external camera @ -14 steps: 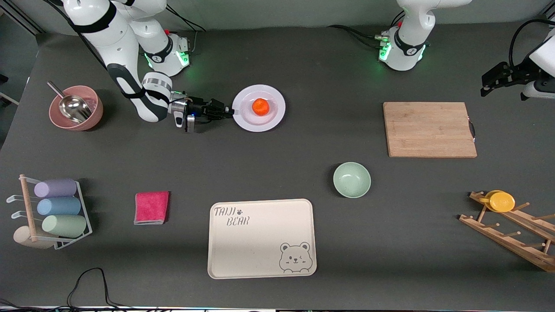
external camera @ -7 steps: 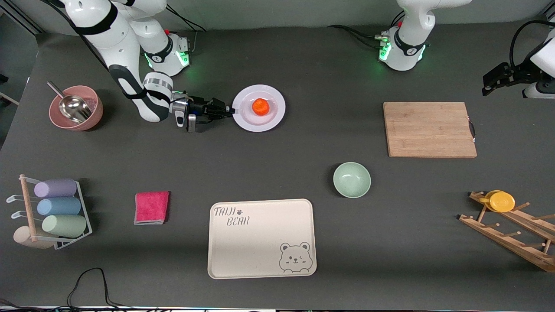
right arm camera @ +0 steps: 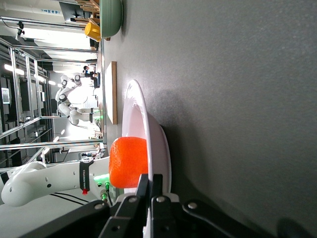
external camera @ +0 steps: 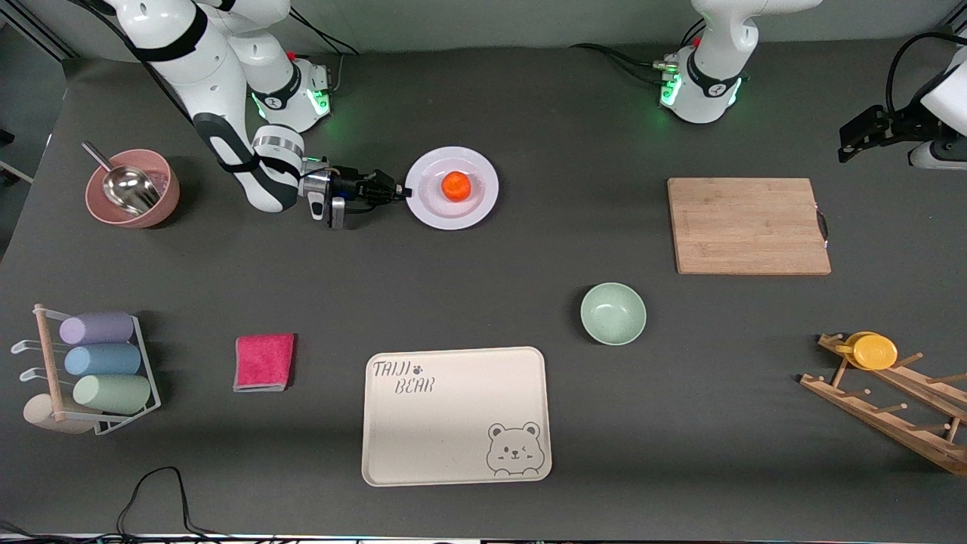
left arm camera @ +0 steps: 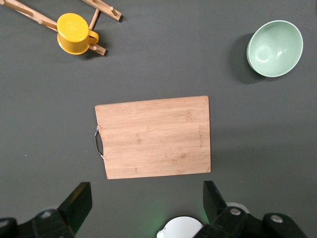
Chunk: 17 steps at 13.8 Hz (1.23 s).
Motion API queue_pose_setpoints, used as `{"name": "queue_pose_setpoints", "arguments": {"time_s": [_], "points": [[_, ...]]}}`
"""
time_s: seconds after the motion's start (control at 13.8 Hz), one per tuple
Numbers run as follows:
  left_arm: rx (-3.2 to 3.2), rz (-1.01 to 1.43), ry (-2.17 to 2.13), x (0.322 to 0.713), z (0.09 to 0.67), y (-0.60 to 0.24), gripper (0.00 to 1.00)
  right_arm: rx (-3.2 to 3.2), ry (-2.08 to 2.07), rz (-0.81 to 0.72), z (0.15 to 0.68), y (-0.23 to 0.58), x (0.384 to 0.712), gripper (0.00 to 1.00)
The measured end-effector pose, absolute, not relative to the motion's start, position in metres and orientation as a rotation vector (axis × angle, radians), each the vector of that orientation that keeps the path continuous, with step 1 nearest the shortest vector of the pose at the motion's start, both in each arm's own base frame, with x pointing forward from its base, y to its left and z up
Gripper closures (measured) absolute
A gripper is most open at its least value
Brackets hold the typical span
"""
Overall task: Place orange and plate with both arms
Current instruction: 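Grip the white plate rim with the right gripper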
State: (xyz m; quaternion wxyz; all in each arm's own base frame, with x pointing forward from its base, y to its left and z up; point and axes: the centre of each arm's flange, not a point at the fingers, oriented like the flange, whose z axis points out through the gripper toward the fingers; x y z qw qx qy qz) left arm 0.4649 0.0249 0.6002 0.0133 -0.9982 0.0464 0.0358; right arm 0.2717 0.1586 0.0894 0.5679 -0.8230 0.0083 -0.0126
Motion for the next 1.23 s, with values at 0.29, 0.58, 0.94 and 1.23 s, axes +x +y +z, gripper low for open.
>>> {"name": "queue_pose_setpoints", "arguments": {"time_s": [0.29,0.58,0.94,1.23], "points": [[-3.109,0.113,0.136,0.465,0.600,0.026,0.00,-1.929,0.019,-0.030,0.090,0.159,0.272,0.96],[-3.096,0.121,0.130,0.464,0.600,0.028,0.00,-1.902,0.022,-0.033,0.092,0.162,0.274,0.96],[-3.094,0.121,0.125,0.464,0.600,0.029,0.00,-1.848,0.033,-0.047,0.099,0.170,0.281,0.96],[-3.094,0.123,0.120,0.464,0.600,0.031,0.00,-1.780,0.035,-0.063,0.114,0.177,0.291,0.96]]}}
